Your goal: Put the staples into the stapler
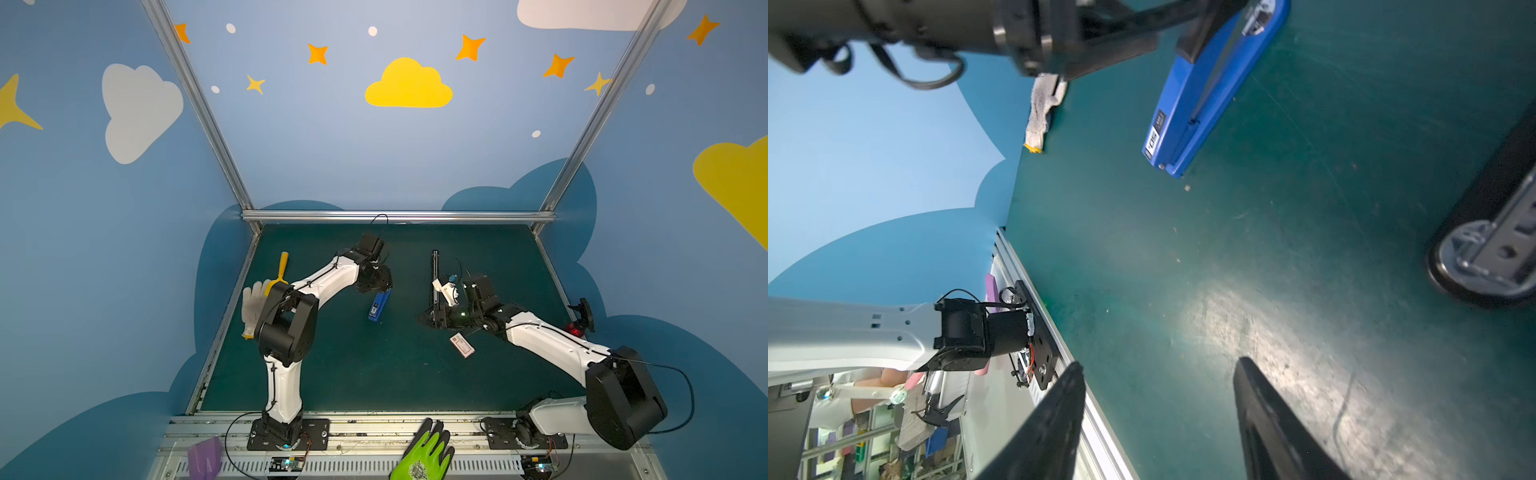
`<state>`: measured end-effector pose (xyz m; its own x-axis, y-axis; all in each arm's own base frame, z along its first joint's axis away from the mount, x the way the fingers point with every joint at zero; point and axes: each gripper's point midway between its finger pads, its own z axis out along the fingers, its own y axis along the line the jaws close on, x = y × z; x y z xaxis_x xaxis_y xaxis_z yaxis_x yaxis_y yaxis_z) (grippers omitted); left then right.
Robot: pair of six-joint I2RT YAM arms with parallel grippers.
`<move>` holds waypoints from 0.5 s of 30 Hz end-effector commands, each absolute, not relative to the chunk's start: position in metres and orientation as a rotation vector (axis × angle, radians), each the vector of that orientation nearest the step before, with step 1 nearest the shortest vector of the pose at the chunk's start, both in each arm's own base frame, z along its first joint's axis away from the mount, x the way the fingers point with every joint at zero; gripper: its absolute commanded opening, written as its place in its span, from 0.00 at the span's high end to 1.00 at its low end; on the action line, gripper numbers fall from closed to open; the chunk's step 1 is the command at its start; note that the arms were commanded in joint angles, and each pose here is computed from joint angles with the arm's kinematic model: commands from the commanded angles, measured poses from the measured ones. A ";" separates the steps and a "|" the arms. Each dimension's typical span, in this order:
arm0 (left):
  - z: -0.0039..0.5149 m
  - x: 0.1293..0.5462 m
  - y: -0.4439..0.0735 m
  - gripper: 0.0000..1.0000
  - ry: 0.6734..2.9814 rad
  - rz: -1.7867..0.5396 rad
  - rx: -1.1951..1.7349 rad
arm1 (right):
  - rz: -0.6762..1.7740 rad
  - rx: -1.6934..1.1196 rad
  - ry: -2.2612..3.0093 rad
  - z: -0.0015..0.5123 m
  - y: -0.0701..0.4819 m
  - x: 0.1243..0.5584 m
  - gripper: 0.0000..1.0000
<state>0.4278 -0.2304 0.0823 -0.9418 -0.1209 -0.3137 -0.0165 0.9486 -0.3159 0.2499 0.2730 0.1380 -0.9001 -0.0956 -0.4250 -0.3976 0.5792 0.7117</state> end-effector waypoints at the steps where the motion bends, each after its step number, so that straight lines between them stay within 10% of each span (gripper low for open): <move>1: 0.065 0.426 -0.217 0.34 2.854 -0.222 -0.010 | 1.271 -0.424 2.426 0.145 0.280 0.252 0.43; 15: 0.043 0.438 -0.232 0.75 2.881 -0.143 0.127 | 1.239 -0.412 2.462 0.132 0.278 0.251 0.46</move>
<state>0.4416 -0.2370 0.0438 -0.9622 0.0361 -0.2700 0.0739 0.9886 -0.1314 0.2520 0.2769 0.1392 -0.8962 -0.0897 -0.4345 -0.4039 0.5702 0.7154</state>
